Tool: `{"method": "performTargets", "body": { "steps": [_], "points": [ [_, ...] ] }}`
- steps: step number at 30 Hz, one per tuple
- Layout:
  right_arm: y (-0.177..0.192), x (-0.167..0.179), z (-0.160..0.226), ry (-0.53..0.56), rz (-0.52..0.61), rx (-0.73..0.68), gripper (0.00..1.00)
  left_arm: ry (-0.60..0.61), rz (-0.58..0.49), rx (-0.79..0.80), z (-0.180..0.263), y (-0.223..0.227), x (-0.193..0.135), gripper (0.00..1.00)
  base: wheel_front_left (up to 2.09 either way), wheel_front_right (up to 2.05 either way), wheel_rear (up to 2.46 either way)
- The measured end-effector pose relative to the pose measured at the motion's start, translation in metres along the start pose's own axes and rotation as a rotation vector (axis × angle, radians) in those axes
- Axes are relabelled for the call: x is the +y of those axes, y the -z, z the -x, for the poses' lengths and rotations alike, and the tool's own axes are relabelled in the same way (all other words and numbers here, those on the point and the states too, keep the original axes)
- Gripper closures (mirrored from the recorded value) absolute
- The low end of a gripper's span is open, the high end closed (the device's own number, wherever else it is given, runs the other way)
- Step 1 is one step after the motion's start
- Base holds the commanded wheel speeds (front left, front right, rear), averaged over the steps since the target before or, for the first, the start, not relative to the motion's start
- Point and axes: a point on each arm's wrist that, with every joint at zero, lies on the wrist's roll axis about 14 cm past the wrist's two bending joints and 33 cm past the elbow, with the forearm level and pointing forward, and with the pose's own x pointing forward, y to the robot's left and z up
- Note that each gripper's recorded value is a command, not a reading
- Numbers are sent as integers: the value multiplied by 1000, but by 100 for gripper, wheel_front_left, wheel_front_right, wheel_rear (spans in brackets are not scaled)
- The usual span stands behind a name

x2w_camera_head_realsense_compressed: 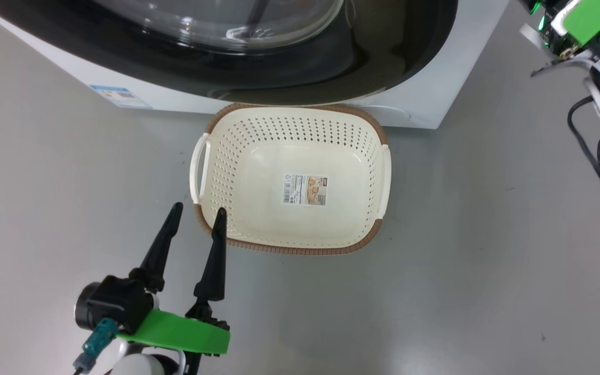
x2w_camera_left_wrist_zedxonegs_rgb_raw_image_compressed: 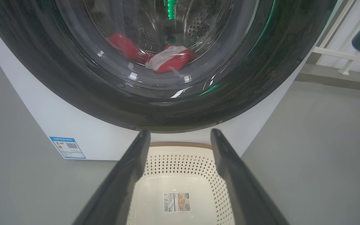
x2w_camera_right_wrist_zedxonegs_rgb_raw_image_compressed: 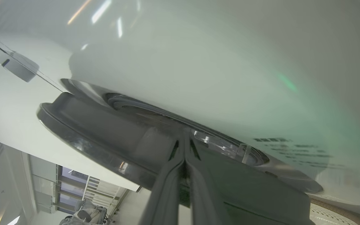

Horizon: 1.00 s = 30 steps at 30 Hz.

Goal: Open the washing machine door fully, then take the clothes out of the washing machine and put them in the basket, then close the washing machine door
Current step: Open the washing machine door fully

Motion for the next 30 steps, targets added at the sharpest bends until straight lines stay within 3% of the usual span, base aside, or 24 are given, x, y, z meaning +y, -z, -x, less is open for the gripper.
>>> {"method": "performTargets", "body": {
  "steps": [11, 20, 30],
  "points": [
    [15, -12, -14, 11, -70, 135, 100, -11, 19, 4, -4, 2, 1, 0, 0, 0, 0],
    [22, 0, -12, -4, -72, 182, 100, -11, 30, -21, -1, -8, -1, 0, 0, 0, 0],
    [61, 19, 3, -8, -58, 263, 100, 3, 43, -65, 9, -24, -8, 0, 0, 0, 0]
  ]
}}
